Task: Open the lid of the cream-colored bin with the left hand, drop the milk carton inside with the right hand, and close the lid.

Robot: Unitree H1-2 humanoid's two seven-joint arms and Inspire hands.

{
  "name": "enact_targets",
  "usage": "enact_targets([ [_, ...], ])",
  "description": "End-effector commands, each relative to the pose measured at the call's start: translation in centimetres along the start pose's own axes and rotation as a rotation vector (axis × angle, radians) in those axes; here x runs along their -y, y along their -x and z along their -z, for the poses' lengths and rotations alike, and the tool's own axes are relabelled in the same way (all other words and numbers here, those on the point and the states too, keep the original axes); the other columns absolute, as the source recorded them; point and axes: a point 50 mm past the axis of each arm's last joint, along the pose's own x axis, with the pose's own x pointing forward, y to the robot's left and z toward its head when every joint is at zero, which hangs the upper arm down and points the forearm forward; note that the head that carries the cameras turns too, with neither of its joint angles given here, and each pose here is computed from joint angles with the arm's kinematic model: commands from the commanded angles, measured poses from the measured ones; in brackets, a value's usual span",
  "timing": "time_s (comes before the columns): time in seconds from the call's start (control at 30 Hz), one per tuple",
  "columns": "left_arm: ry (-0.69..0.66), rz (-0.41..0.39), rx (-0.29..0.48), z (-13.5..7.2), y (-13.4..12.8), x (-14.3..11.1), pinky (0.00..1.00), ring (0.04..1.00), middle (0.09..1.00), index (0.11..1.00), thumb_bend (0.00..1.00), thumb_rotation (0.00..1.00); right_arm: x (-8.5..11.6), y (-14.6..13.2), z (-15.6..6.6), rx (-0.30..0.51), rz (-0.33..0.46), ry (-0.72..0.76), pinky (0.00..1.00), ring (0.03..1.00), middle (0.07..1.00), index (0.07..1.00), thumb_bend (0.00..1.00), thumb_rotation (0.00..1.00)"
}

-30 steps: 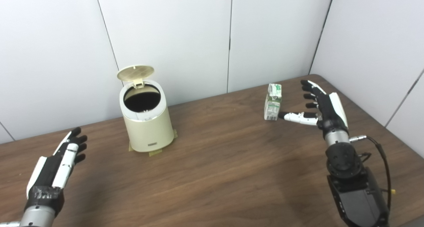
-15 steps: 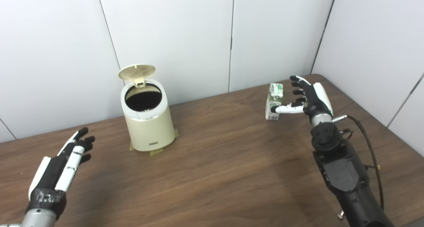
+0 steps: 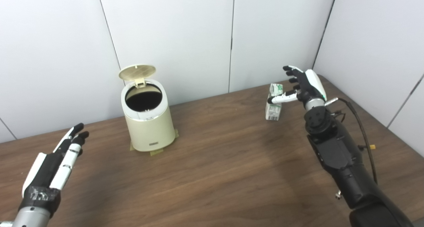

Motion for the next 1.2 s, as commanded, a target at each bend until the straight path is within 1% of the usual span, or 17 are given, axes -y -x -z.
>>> enact_targets([
  [0.0, -0.032, -0.022, 0.064, -1.9, -0.5, -0.9, 0.96, 0.963, 0.936, 0.971, 0.24, 0.9, 2.1, -1.3, -2.7, 0.083, 0.084, -0.008, 0.72, 0.802, 0.837, 0.827, 0.89, 0.1],
  [0.27, -0.028, -0.029, 0.076, -2.3, -0.9, -0.8, 0.99, 0.969, 0.943, 0.974, 0.25, 0.98, 1.2, -1.1, -2.1, 0.084, 0.076, 0.025, 0.71, 0.79, 0.827, 0.809, 0.88, 0.08],
  [0.33, -0.022, -0.048, 0.078, -2.3, -0.9, -0.7, 1.0, 0.958, 0.935, 0.955, 0.24, 0.96, 1.1, -1.0, -2.1, 0.08, 0.068, 0.039, 0.69, 0.773, 0.816, 0.814, 0.87, 0.1],
  [0.4, -0.013, -0.067, 0.081, -2.4, -1.0, -0.6, 0.95, 0.941, 0.926, 0.939, 0.23, 0.95, 0.9, -0.9, -2.0, 0.087, 0.06, 0.043, 0.66, 0.745, 0.798, 0.806, 0.88, 0.08],
  [0.47, -0.005, -0.075, 0.082, -2.4, -1.1, -0.6, 0.93, 0.933, 0.923, 0.933, 0.23, 0.96, 0.9, -0.9, -1.7, 0.088, 0.05, 0.056, 0.66, 0.743, 0.794, 0.803, 0.89, 0.08],
  [0.57, 0.008, -0.08, 0.079, -2.3, -1.1, -0.7, 0.92, 0.935, 0.925, 0.933, 0.23, 0.97, 0.7, -1.1, -1.2, 0.082, 0.039, 0.076, 0.65, 0.74, 0.781, 0.793, 0.89, 0.07],
  [0.6, 0.01, -0.081, 0.079, -2.2, -1.2, -0.7, 0.92, 0.937, 0.926, 0.935, 0.23, 0.97, 0.6, -1.1, -1.0, 0.082, 0.033, 0.085, 0.66, 0.741, 0.775, 0.79, 0.9, 0.1],
  [0.73, 0.009, -0.087, 0.079, -2.3, -1.3, -0.7, 0.92, 0.934, 0.925, 0.935, 0.22, 0.98, 0.5, -1.1, -0.6, 0.1, 0.02, 0.147, 0.66, 0.744, 0.772, 0.786, 0.9, 0.11],
  [0.8, 0.009, -0.087, 0.08, -2.3, -1.3, -0.6, 0.93, 0.933, 0.924, 0.941, 0.22, 0.97, 0.4, -1.0, -0.5, 0.116, 0.021, 0.199, 0.71, 0.733, 0.737, 0.765, 0.88, 0.14],
  [0.83, 0.009, -0.086, 0.08, -2.3, -1.4, -0.6, 0.93, 0.93, 0.922, 0.942, 0.22, 0.96, 0.4, -1.0, -0.5, 0.119, 0.024, 0.215, 0.69, 0.721, 0.727, 0.758, 0.88, 0.14],
  [0.87, 0.009, -0.085, 0.081, -2.4, -1.4, -0.6, 0.93, 0.927, 0.919, 0.945, 0.22, 0.95, 0.4, -0.9, -0.6, 0.121, 0.03, 0.219, 0.62, 0.667, 0.694, 0.739, 0.86, 0.12],
  [0.9, 0.01, -0.084, 0.082, -2.4, -1.4, -0.5, 0.93, 0.926, 0.919, 0.945, 0.22, 0.95, 0.4, -0.8, -0.6, 0.122, 0.036, 0.22, 0.6, 0.658, 0.689, 0.736, 0.85, 0.12],
  [0.97, 0.009, -0.085, 0.083, -2.4, -1.4, -0.5, 0.92, 0.924, 0.92, 0.946, 0.22, 0.95, 0.3, -0.7, -0.7, 0.129, 0.046, 0.224, 0.5, 0.571, 0.628, 0.706, 0.82, 0.08],
  [1.0, 0.009, -0.085, 0.083, -2.4, -1.5, -0.5, 0.92, 0.923, 0.921, 0.944, 0.22, 0.95, 0.3, -0.7, -0.7, 0.132, 0.049, 0.224, 0.46, 0.51, 0.544, 0.688, 0.67, 0.03],
  [1.03, 0.009, -0.085, 0.085, -2.5, -1.5, -0.5, 0.92, 0.923, 0.921, 0.944, 0.22, 0.95, 0.2, -0.6, -0.8, 0.14, 0.057, 0.214, 0.44, 0.49, 0.515, 0.681, 0.62, 0.02],
  [1.07, 0.008, -0.085, 0.087, -2.6, -1.5, -0.4, 0.92, 0.924, 0.922, 0.943, 0.22, 0.95, 0.1, -0.6, -0.8, 0.146, 0.062, 0.208, 0.46, 0.478, 0.498, 0.588, 0.57, 0.01],
  [1.17, 0.004, -0.083, 0.09, -2.6, -1.6, -0.3, 0.91, 0.923, 0.917, 0.939, 0.23, 0.94, 0.0, -0.5, -0.9, 0.161, 0.076, 0.2, 0.48, 0.434, 0.464, 0.548, 0.52, 0.0],
])
